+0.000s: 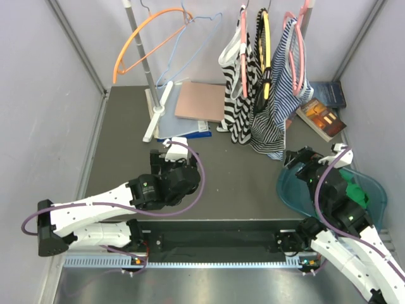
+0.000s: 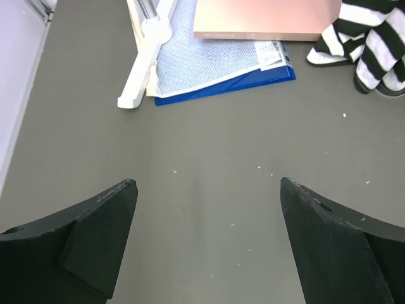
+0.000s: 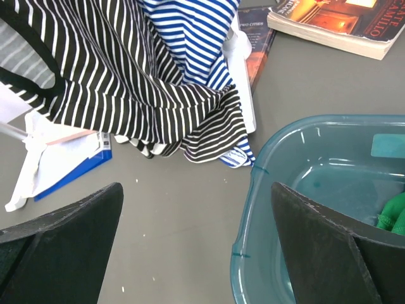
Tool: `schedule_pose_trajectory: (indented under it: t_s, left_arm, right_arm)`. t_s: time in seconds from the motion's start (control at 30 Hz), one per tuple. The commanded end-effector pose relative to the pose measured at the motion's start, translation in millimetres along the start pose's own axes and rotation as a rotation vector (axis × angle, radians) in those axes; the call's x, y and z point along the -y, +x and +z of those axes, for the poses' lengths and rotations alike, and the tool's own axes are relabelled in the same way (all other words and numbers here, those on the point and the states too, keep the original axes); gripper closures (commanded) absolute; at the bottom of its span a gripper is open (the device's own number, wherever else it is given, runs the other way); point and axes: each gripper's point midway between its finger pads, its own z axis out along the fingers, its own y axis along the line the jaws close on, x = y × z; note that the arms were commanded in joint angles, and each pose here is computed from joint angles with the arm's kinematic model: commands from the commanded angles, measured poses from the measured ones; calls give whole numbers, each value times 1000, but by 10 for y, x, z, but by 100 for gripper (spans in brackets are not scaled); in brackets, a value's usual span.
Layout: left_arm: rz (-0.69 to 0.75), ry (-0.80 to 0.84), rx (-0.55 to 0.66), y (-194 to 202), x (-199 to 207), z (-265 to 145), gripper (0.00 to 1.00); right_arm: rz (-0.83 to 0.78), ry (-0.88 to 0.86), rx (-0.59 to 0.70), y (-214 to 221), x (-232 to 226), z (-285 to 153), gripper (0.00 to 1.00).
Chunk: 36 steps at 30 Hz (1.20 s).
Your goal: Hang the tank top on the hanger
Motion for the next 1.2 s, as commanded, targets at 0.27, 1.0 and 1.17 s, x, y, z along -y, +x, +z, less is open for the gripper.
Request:
schedule_pose_trajectory:
  t_s: [0.27, 1.0, 1.17]
  left_arm:
    - [206, 241, -35, 10, 374, 86, 1]
    - [108, 481, -181, 194, 313, 230, 1]
    - [100, 502, -153, 151, 304, 185, 1]
  right_arm:
    - [28, 76, 44, -40, 93, 80, 0]
    - [214, 958, -133, 86, 2214, 122, 0]
    - [244, 1014, -68, 134, 2295, -25, 0]
